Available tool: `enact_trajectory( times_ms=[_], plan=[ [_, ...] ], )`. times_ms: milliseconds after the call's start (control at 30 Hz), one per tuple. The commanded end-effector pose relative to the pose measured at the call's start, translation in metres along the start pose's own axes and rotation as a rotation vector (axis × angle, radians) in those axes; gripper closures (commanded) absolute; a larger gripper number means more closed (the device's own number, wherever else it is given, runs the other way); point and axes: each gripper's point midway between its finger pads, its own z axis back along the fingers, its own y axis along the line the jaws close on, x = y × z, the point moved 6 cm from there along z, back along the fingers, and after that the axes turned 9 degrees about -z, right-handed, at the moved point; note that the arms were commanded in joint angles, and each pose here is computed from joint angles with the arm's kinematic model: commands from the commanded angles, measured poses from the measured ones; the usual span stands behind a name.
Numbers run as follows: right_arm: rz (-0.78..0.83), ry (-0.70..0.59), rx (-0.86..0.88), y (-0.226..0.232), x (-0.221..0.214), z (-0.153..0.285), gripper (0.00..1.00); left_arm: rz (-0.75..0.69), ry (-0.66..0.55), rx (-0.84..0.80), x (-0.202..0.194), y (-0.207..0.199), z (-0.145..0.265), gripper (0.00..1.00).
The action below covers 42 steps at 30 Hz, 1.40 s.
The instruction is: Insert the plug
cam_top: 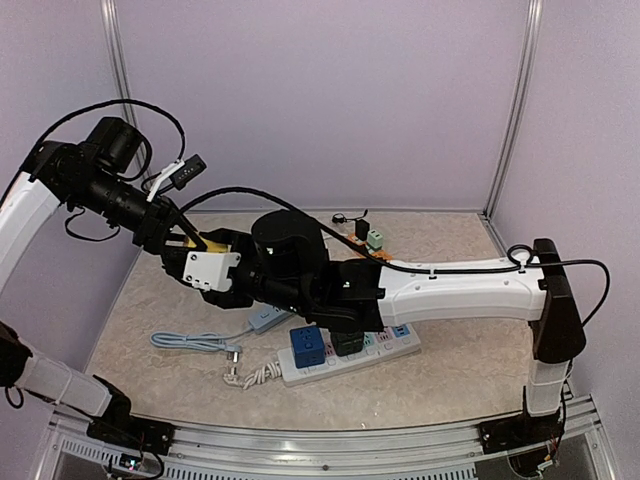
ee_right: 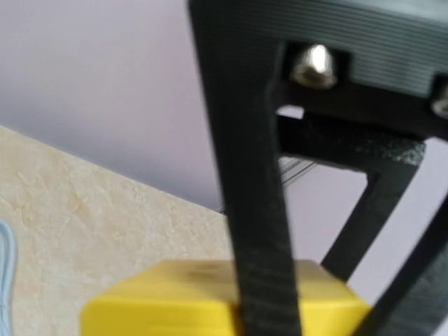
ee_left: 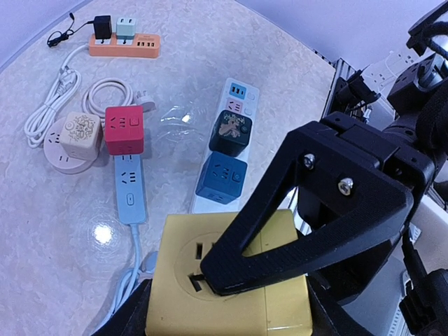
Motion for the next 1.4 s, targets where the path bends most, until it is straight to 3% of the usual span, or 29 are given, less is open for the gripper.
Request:
enact_trajectory(
  times_ms=[0,33,67,300,567,700,833,1100,1200,1300,1367],
  plan=[
    [-0.160,0.085,-0.042,-0.021,-0.009,0.004,1.00,-0.082,0.002,-0.023,0.001,-0.018,0.014,0.20],
    [-0.189,0.087,-0.042,-0.023,-0.009,0.007,1.00,-0.090,-0.002,-0.007,0.002,-0.018,0.017,0.06],
    [-0.218,0.086,-0.044,-0.027,-0.008,0.010,1.00,-0.097,-0.008,0.014,0.004,-0.017,0.021,0.02],
    [-0.531,0.096,0.015,-0.061,-0.010,0.028,1.00,-0.122,-0.090,0.182,0.018,-0.008,0.058,0.01],
    [-1.298,-0.022,0.495,-0.118,-0.009,0.081,1.00,-0.169,-0.121,0.327,0.009,-0.012,0.083,0.01],
    [-1.405,-0.016,0.685,-0.109,-0.005,0.106,1.00,-0.154,-0.100,0.322,-0.003,-0.010,0.076,0.01],
    [-1.424,0.022,0.718,-0.104,-0.004,0.124,1.00,-0.136,-0.074,0.316,-0.011,-0.005,0.067,0.01],
    [-1.430,0.119,0.542,-0.111,-0.013,0.152,1.00,-0.139,-0.047,0.294,-0.023,-0.005,0.059,0.01],
    [-1.446,0.276,0.229,-0.122,-0.044,0.161,1.00,-0.142,-0.028,0.303,-0.027,-0.005,0.058,0.01],
    [-1.385,0.585,-0.221,-0.128,-0.103,0.189,1.00,-0.136,0.006,0.324,-0.036,-0.002,0.055,0.01],
    [-1.325,0.769,-0.430,-0.122,-0.140,0.210,1.00,-0.119,0.048,0.362,-0.046,0.004,0.052,0.01]
  ],
)
